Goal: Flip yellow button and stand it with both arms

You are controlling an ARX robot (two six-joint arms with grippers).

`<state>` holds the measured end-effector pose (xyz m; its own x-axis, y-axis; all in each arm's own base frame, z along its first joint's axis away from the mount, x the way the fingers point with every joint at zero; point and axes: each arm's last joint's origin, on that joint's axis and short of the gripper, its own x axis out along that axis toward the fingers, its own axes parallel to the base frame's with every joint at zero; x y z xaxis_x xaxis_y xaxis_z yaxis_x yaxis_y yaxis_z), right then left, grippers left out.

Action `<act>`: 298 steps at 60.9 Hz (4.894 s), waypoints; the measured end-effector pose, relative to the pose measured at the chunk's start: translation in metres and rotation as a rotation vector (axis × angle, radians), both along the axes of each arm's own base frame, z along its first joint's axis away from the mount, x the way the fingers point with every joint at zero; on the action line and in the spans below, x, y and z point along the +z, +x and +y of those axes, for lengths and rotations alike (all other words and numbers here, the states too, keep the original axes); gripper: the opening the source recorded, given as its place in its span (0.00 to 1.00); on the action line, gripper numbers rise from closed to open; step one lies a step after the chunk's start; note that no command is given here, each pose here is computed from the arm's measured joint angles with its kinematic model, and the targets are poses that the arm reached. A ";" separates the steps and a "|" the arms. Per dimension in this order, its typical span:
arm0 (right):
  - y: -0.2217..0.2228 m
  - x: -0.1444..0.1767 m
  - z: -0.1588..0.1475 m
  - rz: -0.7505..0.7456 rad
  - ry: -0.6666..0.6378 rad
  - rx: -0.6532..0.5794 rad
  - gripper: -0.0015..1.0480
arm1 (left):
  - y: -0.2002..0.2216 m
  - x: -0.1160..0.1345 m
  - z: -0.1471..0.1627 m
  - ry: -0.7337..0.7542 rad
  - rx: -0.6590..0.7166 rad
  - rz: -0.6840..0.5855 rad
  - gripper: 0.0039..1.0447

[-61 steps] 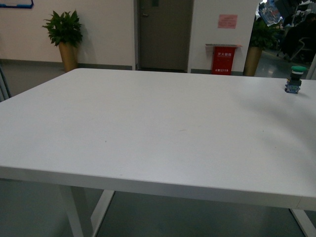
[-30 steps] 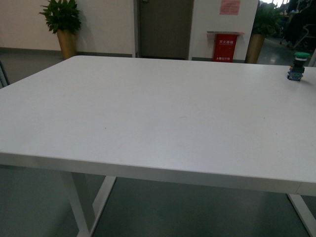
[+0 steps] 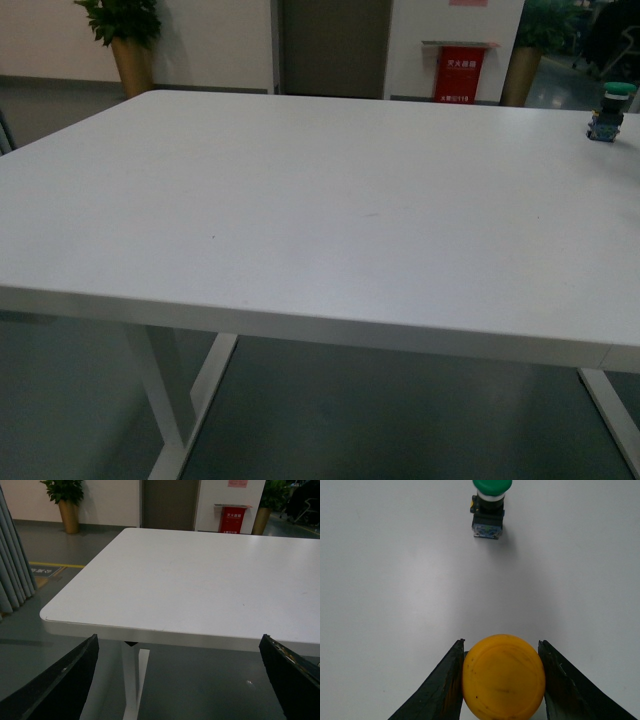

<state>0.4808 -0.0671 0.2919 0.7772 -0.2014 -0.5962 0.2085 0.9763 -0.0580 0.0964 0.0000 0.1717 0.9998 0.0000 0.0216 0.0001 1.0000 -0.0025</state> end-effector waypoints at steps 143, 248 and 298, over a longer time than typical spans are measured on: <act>0.040 -0.041 -0.018 0.040 -0.089 -0.015 0.93 | 0.000 0.000 0.000 0.000 0.000 0.000 0.94; -0.356 -0.054 0.067 -0.640 -0.008 0.220 0.03 | 0.000 0.000 0.000 0.000 0.000 0.000 0.94; -0.379 -0.113 0.067 -0.619 -0.006 0.218 0.03 | 0.000 0.000 0.000 0.000 0.000 0.000 0.94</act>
<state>0.1019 -0.0003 0.1790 0.9997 -0.0019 -0.0246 0.0020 1.0000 0.0036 0.0964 0.0000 0.1717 0.9998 0.0004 0.0216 -0.0003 1.0000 -0.0025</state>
